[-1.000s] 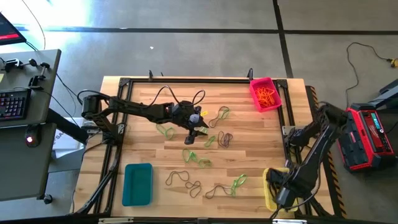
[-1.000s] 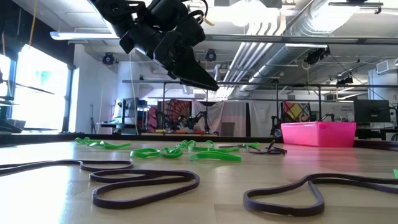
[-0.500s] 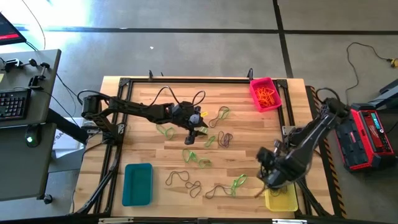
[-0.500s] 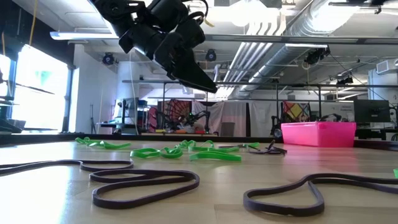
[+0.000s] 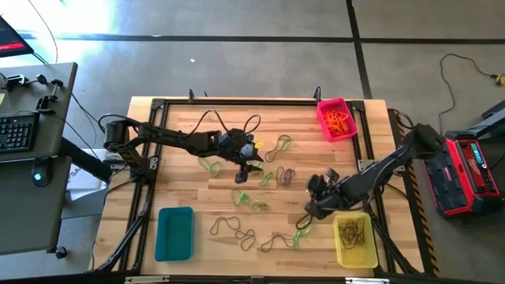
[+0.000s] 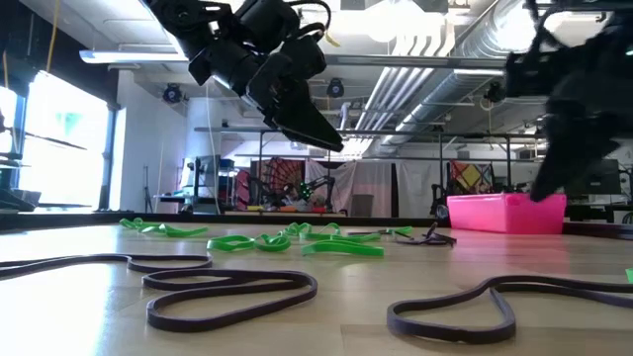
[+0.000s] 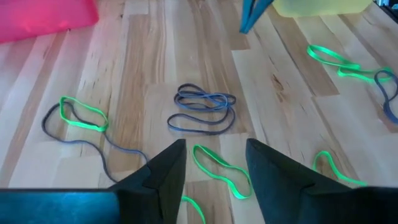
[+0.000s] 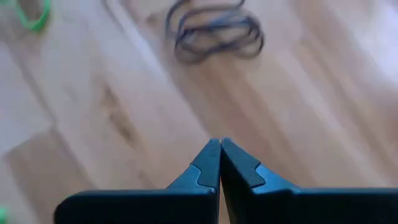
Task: Sort rubber bands into baskets
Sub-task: Put the purple rubber band into the yellow bin
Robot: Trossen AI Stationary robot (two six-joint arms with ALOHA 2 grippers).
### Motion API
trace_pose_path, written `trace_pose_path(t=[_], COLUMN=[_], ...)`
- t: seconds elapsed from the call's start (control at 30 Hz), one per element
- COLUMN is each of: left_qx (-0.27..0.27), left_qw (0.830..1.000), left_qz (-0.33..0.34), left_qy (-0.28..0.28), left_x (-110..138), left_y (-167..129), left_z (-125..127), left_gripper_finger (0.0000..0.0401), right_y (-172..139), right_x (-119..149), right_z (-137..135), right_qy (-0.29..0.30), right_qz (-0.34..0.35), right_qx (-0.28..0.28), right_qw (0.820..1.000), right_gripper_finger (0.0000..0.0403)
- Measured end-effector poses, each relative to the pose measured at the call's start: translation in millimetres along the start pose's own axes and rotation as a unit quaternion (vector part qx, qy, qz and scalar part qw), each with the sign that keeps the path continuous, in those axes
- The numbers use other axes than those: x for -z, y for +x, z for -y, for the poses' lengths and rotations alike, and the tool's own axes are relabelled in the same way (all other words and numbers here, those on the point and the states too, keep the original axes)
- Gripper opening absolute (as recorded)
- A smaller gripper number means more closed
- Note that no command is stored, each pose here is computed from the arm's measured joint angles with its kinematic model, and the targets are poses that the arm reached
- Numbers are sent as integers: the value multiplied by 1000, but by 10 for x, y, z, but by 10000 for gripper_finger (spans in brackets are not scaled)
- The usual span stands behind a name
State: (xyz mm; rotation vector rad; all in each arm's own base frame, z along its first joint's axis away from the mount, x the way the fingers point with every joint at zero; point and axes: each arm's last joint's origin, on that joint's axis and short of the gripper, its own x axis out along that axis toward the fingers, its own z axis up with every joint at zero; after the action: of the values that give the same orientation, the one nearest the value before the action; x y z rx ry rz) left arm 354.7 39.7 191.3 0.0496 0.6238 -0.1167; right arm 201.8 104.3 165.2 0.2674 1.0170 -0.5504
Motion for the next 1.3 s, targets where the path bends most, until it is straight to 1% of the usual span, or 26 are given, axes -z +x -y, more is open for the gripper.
trace_pose_path(t=[0.1,0.17,0.27,0.4,0.5,0.6,0.67,0.77,0.87,0.93,1.0,1.13,1.2,1.3], left_qx=[0,-4,-8,-14,-37,-64,-66,-64,-58,-53,-49,-45,-43,-44], left_qw=[1000,1000,999,998,997,996,997,997,997,998,998,998,998,998], left_qz=[-2,20,44,63,68,57,49,43,40,38,39,40,40,40], left_qy=[-1,4,-2,-5,-4,-7,-8,-15,-16,-15,-12,-5,-4,-4], left_x=[52,85,173,296,387,478,531,601,642,651,645,639,638,638], left_y=[14,22,28,25,22,18,17,14,17,22,27,31,32,32], left_z=[4,5,14,32,48,54,62,87,140,172,203,236,245,245], left_gripper_finger=[128,104,68,32,18,13,12,12,12,12,12,12,12,12], right_y=[53,91,149,203,230,248,282,391,537,608,652,678,683,695], right_x=[-102,-181,-318,-475,-578,-661,-684,-675,-625,-590,-556,-530,-525,-540], right_z=[44,72,100,129,142,135,122,98,73,48,20,-3,-5,12], right_qy=[-3,7,42,45,40,22,6,-16,-63,-117,-174,-246,-276,-304], right_qz=[18,32,52,78,99,118,117,91,61,54,53,68,67,62], right_qx=[12,17,10,-3,-14,-28,-38,-51,-44,-34,-23,13,17,15], right_qw=[1000,999,998,996,994,992,992,994,995,991,983,967,959,950], right_gripper_finger=[0,0,0,0,0,6,19,53,91,113,129,143,145,144])
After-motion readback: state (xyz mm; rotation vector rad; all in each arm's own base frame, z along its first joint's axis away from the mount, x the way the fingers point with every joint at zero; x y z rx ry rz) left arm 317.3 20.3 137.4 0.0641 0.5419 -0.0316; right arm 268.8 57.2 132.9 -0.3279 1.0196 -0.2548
